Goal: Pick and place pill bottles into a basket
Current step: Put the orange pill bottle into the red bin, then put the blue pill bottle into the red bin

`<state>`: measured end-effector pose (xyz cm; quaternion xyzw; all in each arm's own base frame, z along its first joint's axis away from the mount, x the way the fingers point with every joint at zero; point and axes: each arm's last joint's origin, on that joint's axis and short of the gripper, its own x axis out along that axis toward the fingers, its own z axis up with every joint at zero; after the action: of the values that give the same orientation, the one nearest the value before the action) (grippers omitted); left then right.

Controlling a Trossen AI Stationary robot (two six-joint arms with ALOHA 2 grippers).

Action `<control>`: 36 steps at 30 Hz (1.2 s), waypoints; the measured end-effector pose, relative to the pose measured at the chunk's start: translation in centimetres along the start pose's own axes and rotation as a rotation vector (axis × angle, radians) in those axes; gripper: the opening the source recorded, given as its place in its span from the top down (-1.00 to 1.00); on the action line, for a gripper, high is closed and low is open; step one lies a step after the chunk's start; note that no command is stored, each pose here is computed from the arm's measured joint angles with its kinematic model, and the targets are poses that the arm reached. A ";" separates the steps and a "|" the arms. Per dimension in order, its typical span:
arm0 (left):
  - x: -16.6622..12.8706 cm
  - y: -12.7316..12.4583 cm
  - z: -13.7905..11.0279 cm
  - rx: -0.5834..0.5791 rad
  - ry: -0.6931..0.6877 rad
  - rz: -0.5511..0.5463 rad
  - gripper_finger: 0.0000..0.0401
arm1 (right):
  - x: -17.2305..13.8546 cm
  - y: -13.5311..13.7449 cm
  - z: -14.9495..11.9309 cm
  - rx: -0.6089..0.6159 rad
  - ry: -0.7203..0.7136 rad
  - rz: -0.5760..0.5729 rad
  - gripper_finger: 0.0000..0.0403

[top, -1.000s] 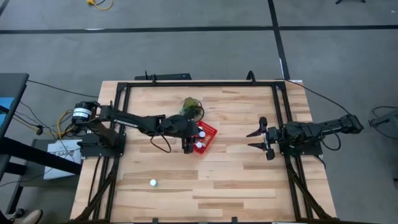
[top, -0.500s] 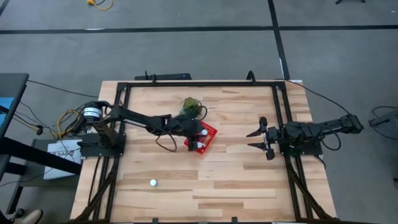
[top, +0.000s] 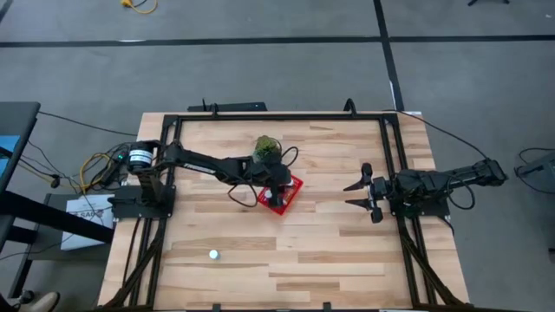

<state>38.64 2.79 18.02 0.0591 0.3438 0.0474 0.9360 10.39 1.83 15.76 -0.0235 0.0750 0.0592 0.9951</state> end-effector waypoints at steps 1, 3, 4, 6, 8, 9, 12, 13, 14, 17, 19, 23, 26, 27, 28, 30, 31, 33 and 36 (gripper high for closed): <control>0.0 0.0 0.0 -0.001 0.001 0.000 0.44 | 0.0 0.0 0.0 0.000 0.000 0.000 0.16; 0.0 0.0 -0.1 -0.014 0.015 -0.001 0.44 | 0.0 0.0 0.0 0.000 0.000 0.000 0.16; 0.0 0.0 -0.1 -0.025 0.016 0.000 0.44 | 0.0 0.0 0.0 0.000 0.000 0.000 0.16; 0.0 0.1 -0.1 -0.038 0.016 0.002 0.44 | 0.0 0.0 0.0 0.000 0.000 0.000 0.16; 0.0 0.1 -0.2 -0.050 0.017 0.005 0.43 | 0.0 0.0 0.0 0.000 0.000 0.000 0.16; 0.0 0.1 -0.2 -0.054 0.016 0.001 0.42 | 0.0 0.0 0.0 0.000 0.000 0.000 0.16; 0.0 0.0 -0.1 -0.067 0.014 -0.031 0.39 | 0.0 0.0 0.0 0.000 0.000 0.000 0.16; 0.0 0.0 -0.1 -0.072 0.013 -0.039 0.39 | 0.0 0.0 0.0 0.000 0.000 0.000 0.16; 0.0 0.0 -0.1 -0.077 0.013 -0.040 0.37 | 0.0 0.0 0.0 0.000 0.000 0.000 0.16; 0.0 0.0 -0.1 -0.080 0.013 -0.040 0.34 | 0.0 0.0 0.0 0.000 0.000 0.000 0.16; 0.0 0.0 -0.1 -0.080 0.012 -0.040 0.32 | 0.0 0.0 0.0 0.000 0.000 0.000 0.16; 0.0 0.0 -0.1 -0.080 0.012 -0.040 0.28 | 0.0 0.0 0.0 0.000 0.000 0.000 0.16; 0.0 0.0 -0.1 -0.081 0.006 -0.031 0.25 | 0.0 0.0 0.0 0.000 0.000 0.000 0.16; 0.0 0.0 -0.1 -0.081 0.005 -0.022 0.24 | 0.0 0.0 0.0 0.000 0.000 0.000 0.16; 0.0 0.0 -0.1 -0.081 0.006 -0.015 0.23 | 0.0 0.0 0.0 0.000 0.000 0.001 0.16; 0.0 0.0 -0.1 -0.081 0.006 -0.011 0.21 | 0.0 0.0 0.0 0.000 0.000 0.000 0.16; 0.0 0.1 -0.1 -0.081 0.006 -0.010 0.19 | 0.0 0.0 0.0 0.000 0.000 0.000 0.16; 0.0 0.1 -0.1 -0.081 0.006 -0.007 0.17 | 0.0 0.0 0.0 0.000 0.000 0.000 0.16; 0.0 0.1 -0.1 -0.080 0.009 0.021 0.14 | 0.0 0.0 0.0 0.000 0.000 0.000 0.16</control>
<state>38.58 2.93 17.99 0.0250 0.3451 0.0710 0.9356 10.39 1.83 15.75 -0.0237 0.0752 0.0594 0.9951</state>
